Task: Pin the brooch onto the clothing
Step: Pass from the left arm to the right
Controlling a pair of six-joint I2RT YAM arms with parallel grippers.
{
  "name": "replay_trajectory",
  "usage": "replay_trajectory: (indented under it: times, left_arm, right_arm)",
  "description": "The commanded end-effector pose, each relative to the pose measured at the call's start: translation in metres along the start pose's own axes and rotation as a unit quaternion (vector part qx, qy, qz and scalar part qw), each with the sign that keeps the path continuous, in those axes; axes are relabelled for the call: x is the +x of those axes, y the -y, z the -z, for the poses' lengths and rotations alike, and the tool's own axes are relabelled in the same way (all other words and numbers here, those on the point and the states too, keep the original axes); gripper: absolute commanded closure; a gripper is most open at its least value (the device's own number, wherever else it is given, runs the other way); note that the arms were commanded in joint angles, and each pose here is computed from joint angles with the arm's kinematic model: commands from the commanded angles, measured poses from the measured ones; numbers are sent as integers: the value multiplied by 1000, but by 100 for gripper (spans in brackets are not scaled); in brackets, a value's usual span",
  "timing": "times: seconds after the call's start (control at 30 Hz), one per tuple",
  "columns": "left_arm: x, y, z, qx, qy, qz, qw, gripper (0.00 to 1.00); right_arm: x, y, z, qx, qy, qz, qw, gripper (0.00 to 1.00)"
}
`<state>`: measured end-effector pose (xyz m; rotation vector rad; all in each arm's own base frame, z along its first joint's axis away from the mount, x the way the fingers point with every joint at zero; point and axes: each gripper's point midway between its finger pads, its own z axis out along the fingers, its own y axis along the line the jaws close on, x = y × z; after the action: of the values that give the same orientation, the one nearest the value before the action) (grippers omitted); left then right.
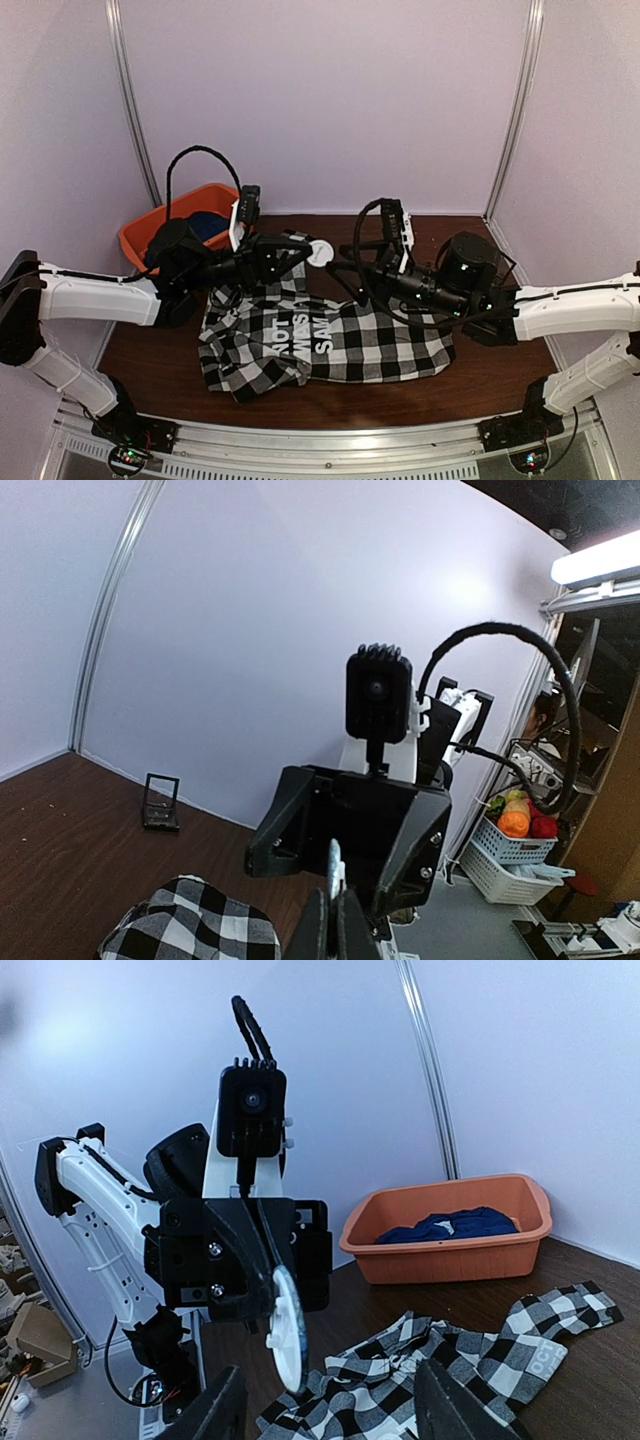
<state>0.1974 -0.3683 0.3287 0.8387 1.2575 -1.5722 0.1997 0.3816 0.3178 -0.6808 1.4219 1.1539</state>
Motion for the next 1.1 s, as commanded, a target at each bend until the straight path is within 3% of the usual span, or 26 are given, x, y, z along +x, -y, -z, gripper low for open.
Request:
replay_trajectory:
  times: [0.0,0.3,0.5,0.67,0.93,1.07]
  left_arm:
    - [1,0,1,9,3,-2,1000,100]
    - [1,0,2,6,5,-3,1000,100]
    - [1,0,2,8,7,-3,1000,100]
    - [2,0,2,10,7,-1,1000,100]
    - [1,1,2,10,10,-2,1000,100]
    - [1,2,2,13,9,-1,1000,100]
  right_arm:
    - [-20,-13,-8,-24,25,-1,999,44]
    - [-16,-14,-10,-31,17,3,999,71]
    - [-9,-13,-10,-29,9,1,1000,74]
    - [-11,-14,-10,-32,10,1,999,89]
    - [-3,-15,-16,-40,-8,-5,999,93]
    - [-4,-16,-17,-42,-8,-4,999,100]
